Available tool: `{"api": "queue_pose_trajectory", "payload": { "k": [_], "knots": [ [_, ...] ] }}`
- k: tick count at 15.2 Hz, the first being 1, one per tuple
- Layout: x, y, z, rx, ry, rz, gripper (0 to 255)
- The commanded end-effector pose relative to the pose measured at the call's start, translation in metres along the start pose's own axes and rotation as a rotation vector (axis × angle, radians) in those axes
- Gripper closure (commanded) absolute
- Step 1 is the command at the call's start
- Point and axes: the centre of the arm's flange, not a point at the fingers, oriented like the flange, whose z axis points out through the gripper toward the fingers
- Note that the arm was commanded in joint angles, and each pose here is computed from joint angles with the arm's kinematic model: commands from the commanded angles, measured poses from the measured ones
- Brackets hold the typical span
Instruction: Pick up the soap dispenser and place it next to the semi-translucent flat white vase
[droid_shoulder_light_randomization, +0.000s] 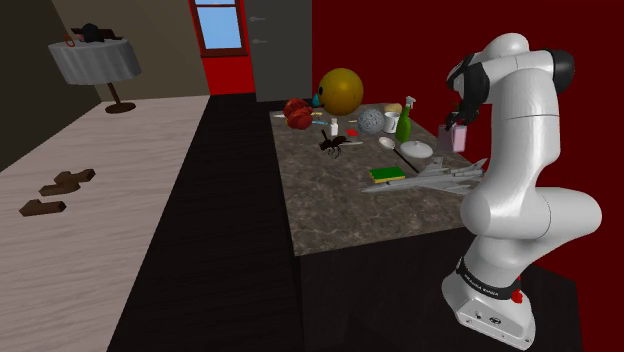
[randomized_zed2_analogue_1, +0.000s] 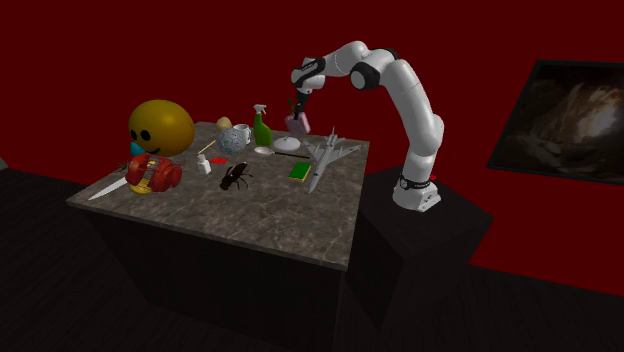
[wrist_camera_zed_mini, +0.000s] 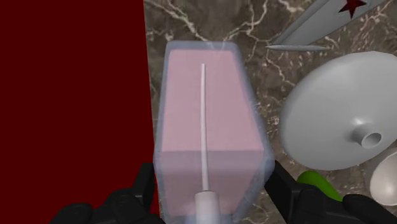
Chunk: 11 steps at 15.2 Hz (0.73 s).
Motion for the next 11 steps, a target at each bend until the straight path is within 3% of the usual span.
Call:
{"api": "queue_pose_trajectory", "payload": {
  "k": [1, 5, 9, 11],
  "knots": [
    [-0.007, 0.003, 0.006, 0.004, -0.013, 0.01, 0],
    [-0.005, 0.006, 0.007, 0.004, -0.014, 0.01, 0],
    [-0.004, 0.006, -0.043, 0.004, -0.014, 0.01, 0],
    [-0.004, 0.006, -0.043, 0.004, -0.014, 0.01, 0]
  ]
}}
